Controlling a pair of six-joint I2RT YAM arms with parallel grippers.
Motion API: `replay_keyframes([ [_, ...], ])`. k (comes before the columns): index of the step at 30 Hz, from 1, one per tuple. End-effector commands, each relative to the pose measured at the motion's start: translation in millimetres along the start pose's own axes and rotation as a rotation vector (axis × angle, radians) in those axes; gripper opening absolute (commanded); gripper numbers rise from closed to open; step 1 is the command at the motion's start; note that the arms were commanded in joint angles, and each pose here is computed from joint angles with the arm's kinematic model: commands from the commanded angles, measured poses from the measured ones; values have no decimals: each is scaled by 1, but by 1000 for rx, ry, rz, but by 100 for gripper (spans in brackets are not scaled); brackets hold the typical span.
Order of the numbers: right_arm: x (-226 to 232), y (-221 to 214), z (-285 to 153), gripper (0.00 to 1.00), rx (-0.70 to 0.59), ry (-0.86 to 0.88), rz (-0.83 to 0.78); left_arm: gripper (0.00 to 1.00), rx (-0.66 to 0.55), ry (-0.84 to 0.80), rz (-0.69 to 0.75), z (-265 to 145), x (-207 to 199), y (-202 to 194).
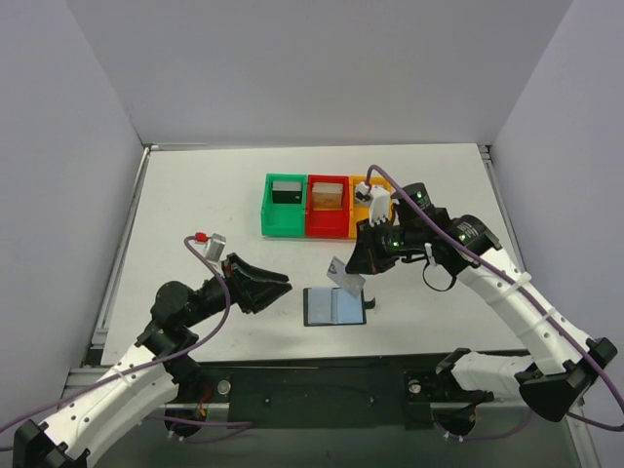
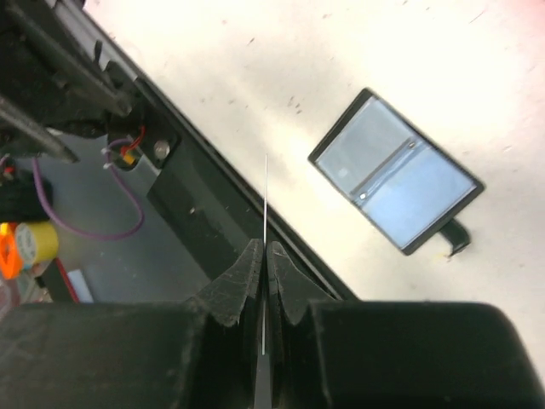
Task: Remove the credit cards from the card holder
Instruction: Place the credit card in the storage box.
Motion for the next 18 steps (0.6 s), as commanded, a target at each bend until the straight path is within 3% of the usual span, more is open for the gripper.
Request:
replay_keyframes([
  [1,0,25,-4,0,-80,-96,-50,51,-30,116,-11,-5,11,-2],
  [7,-11,57,2,0,-207,-294,-51,50,-45,142,-35,-8,13,-4],
  [10,-25,53,14,0,-161,-323,-208,50,-52,141,-39,-8,14,-5],
  [17,-49,69,26,0,-134,-433,-364,48,-64,192,-85,-9,24,-14],
  [18,-48,73,24,0,-111,-395,-475,48,-55,198,-94,-9,25,-16],
])
Point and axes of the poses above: each gripper's point midway between its finger pads, its own z axis out along the fingers, its own x axis along the line the jaws close on, y = z × x, the point moved 8 cm from there along -z, back along the fingers, and after that the axes turned 14 degrees about z, right-handed, at the moved point
